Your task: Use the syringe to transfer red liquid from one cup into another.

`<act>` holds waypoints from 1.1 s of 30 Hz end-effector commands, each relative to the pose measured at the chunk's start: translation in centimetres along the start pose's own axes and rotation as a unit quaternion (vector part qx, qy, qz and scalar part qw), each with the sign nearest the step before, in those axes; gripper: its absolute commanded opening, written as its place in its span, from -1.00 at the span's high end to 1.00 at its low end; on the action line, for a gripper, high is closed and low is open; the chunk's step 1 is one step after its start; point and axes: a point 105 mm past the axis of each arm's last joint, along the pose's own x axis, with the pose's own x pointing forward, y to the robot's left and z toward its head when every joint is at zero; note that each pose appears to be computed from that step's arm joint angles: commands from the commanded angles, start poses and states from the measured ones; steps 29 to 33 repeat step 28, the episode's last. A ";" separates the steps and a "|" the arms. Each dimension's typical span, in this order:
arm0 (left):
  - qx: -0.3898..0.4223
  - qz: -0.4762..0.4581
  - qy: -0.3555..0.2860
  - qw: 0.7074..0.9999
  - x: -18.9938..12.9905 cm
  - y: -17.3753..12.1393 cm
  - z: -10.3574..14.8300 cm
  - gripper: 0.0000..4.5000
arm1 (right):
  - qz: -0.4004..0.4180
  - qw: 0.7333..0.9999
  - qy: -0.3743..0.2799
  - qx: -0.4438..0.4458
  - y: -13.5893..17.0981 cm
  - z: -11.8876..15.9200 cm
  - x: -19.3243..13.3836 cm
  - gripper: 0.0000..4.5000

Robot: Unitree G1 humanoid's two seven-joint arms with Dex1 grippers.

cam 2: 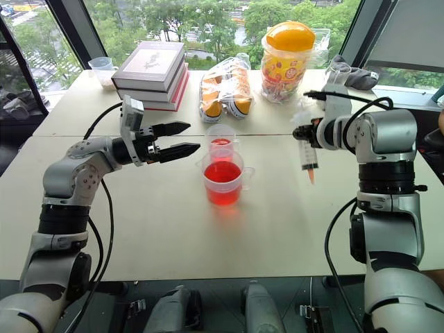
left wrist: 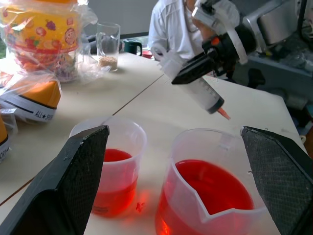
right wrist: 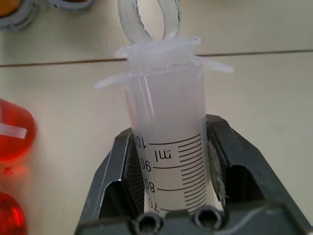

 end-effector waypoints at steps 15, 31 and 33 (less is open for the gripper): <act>0.012 -0.023 0.004 1.000 -0.5 -1.5 1.0 -1.00 | 0.017 0.999 0.030 0.025 -1.8 -2.6 0.4 -0.97; 0.009 -0.019 0.045 0.999 -2.3 -1.8 0.7 -1.00 | 0.171 0.966 -0.112 -0.158 3.9 -2.6 -12.8 -0.97; 0.009 -0.019 0.045 0.999 -2.3 -1.8 0.7 -1.00 | 0.171 0.966 -0.112 -0.158 3.9 -2.6 -12.8 -0.97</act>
